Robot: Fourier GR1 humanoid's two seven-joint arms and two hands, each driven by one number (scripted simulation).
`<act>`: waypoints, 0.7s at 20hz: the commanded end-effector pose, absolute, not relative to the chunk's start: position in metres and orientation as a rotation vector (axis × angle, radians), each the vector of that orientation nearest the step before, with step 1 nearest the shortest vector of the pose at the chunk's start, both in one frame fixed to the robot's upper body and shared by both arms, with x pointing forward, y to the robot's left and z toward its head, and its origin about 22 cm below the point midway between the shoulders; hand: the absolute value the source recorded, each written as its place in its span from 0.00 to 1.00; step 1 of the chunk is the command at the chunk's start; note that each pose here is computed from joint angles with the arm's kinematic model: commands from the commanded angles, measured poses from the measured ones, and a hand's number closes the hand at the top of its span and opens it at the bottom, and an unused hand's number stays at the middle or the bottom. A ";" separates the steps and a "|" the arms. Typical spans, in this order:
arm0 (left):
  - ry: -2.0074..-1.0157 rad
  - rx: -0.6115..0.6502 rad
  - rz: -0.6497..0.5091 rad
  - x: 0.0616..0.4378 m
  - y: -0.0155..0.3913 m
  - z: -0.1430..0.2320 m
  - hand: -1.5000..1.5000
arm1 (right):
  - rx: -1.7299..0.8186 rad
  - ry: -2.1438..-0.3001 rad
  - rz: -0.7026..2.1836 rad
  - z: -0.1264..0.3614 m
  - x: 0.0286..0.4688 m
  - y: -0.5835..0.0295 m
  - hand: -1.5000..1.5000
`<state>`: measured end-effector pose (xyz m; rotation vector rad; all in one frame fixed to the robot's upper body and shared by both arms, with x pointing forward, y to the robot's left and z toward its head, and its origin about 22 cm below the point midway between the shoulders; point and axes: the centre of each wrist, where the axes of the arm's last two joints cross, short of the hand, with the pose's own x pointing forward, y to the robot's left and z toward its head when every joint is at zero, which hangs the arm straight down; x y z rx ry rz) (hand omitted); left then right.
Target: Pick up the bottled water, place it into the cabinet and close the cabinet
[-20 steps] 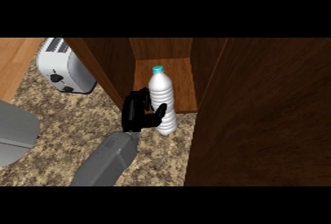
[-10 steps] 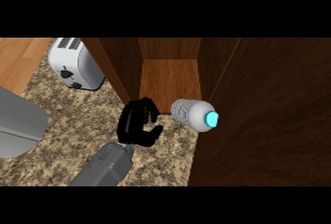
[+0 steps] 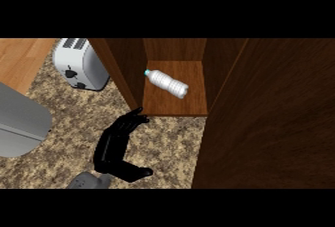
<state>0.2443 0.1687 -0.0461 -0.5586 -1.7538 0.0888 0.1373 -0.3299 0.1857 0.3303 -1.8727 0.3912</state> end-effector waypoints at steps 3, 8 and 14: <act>-1.766 -0.537 0.086 0.213 0.215 -0.029 0.00 | 0.403 -1.855 0.547 0.210 0.107 -0.284 1.00; -1.797 -0.449 0.084 0.184 0.264 -0.023 0.00 | 0.495 -1.860 0.531 0.205 0.104 -0.261 1.00; -1.830 -0.266 0.016 0.155 0.315 -0.020 0.00 | 0.608 -1.802 0.556 0.198 0.115 -0.240 1.00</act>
